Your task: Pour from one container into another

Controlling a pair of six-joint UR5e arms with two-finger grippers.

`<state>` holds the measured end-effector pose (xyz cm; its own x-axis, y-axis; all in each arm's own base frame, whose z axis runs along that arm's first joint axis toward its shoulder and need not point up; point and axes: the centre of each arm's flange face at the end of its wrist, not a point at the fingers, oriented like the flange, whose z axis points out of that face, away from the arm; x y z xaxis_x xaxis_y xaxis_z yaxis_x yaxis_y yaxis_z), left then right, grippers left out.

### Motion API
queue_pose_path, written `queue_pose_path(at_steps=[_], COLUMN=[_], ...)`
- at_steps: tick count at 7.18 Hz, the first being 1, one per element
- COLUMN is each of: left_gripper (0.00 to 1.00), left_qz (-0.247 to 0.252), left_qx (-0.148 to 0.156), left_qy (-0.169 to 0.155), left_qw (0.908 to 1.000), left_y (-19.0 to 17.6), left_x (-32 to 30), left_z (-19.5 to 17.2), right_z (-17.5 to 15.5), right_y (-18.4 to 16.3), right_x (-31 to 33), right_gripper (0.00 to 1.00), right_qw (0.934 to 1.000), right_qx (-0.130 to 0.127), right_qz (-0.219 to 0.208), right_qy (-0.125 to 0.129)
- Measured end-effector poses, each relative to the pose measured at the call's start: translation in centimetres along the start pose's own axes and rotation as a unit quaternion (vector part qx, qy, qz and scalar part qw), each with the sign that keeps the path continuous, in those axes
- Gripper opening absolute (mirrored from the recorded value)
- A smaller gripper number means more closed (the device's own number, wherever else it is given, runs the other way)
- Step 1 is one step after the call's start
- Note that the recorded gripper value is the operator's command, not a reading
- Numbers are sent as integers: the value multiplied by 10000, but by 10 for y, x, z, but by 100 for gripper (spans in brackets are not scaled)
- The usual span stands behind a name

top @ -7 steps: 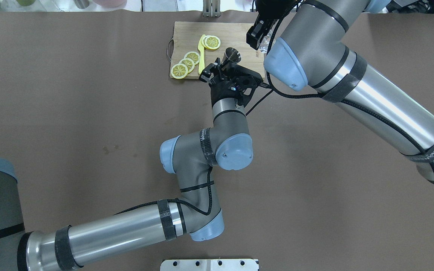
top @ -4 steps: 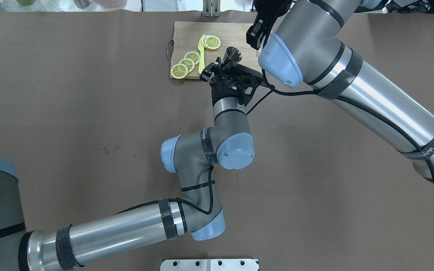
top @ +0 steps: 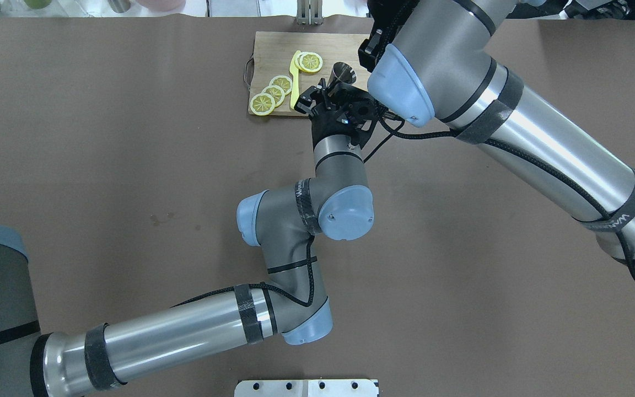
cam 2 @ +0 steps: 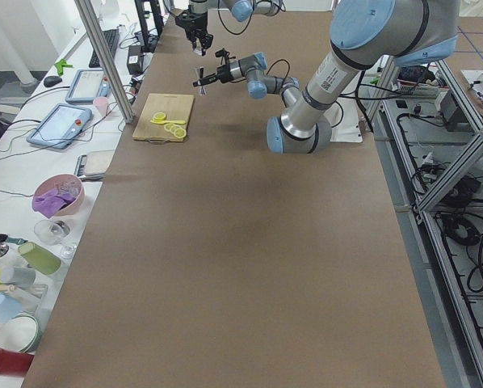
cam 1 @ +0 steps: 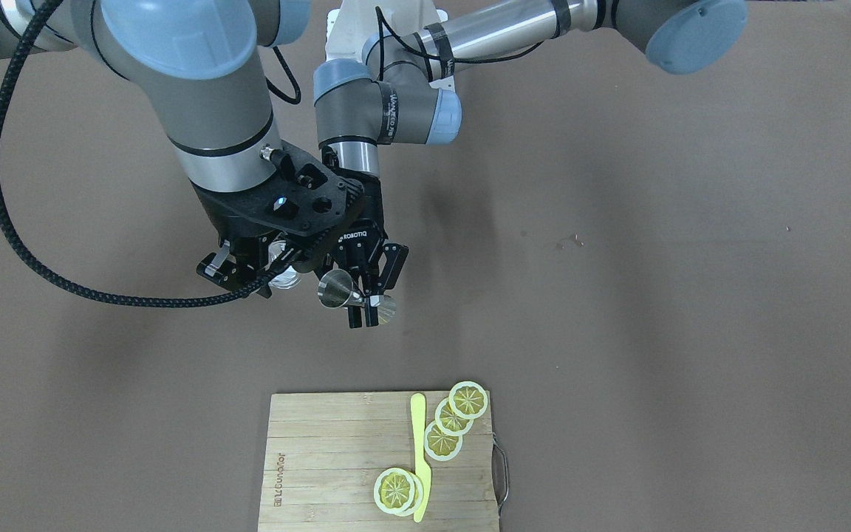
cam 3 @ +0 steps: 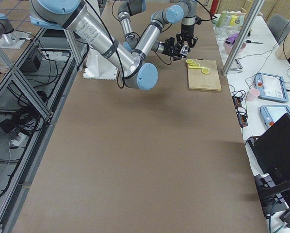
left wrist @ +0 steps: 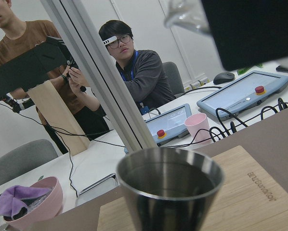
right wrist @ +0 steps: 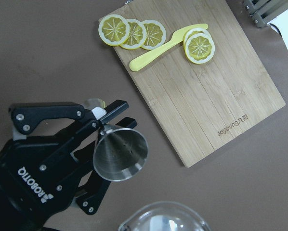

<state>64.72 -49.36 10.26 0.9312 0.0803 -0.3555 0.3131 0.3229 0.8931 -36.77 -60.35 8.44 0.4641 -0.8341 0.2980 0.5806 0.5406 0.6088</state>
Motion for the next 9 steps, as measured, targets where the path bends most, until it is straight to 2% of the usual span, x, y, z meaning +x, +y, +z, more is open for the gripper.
queue_pose_path(at_steps=[3,9], left_gripper=[0,0], left_qz=[-85,-128], left_qx=[17,34], left_qy=[69,92], left_qw=[9999,9999], left_y=[6,2], left_x=[1,1], left_z=[4,2], right_z=[-6,-6], right_y=[-2,-18], right_x=[-3,-1], right_gripper=[0,0], right_qw=[9997,9984], right_qx=[-207,-410], right_qz=[-146,-370], right_qy=[-34,-81])
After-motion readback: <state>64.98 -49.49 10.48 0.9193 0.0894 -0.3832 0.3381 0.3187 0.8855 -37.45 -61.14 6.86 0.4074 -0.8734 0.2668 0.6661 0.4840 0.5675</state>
